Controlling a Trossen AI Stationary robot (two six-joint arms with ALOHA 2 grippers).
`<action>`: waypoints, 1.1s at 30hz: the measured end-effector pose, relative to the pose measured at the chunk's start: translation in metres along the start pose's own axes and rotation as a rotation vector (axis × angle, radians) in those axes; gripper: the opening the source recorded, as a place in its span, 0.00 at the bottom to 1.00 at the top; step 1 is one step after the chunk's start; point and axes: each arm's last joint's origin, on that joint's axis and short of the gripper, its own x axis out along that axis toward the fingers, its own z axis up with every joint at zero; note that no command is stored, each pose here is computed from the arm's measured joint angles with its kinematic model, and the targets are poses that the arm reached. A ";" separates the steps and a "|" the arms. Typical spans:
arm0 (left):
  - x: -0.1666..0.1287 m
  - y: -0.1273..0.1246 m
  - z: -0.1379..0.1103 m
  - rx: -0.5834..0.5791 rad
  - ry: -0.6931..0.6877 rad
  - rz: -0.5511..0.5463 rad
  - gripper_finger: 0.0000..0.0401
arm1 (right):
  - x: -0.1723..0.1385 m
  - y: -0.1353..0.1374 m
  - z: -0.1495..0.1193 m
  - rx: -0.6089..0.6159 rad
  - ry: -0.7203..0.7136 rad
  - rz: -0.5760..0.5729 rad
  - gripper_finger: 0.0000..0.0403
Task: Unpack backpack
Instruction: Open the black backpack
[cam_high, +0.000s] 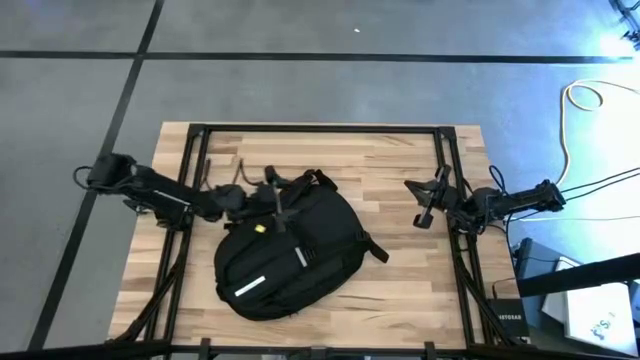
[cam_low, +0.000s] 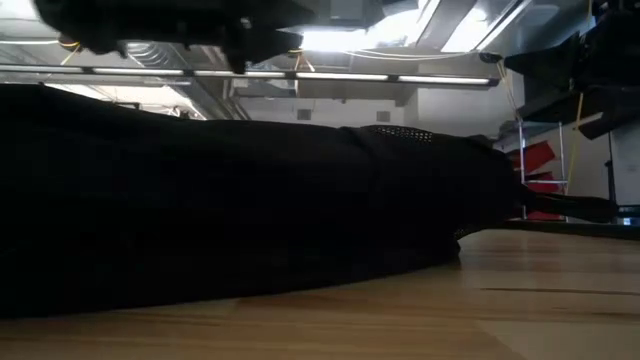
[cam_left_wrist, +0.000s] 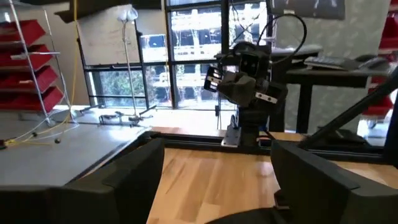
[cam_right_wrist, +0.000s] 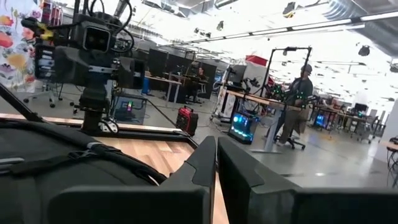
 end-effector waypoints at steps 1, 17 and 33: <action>0.007 -0.003 -0.002 0.018 0.015 -0.001 0.70 | 0.000 0.000 0.000 0.001 0.000 0.000 0.00; 0.106 -0.089 -0.035 0.456 0.380 0.059 0.70 | 0.002 0.007 -0.016 -0.069 0.148 0.053 0.00; -0.015 -0.153 0.043 0.361 0.687 -0.163 0.70 | 0.009 0.021 -0.023 0.104 0.216 0.229 0.00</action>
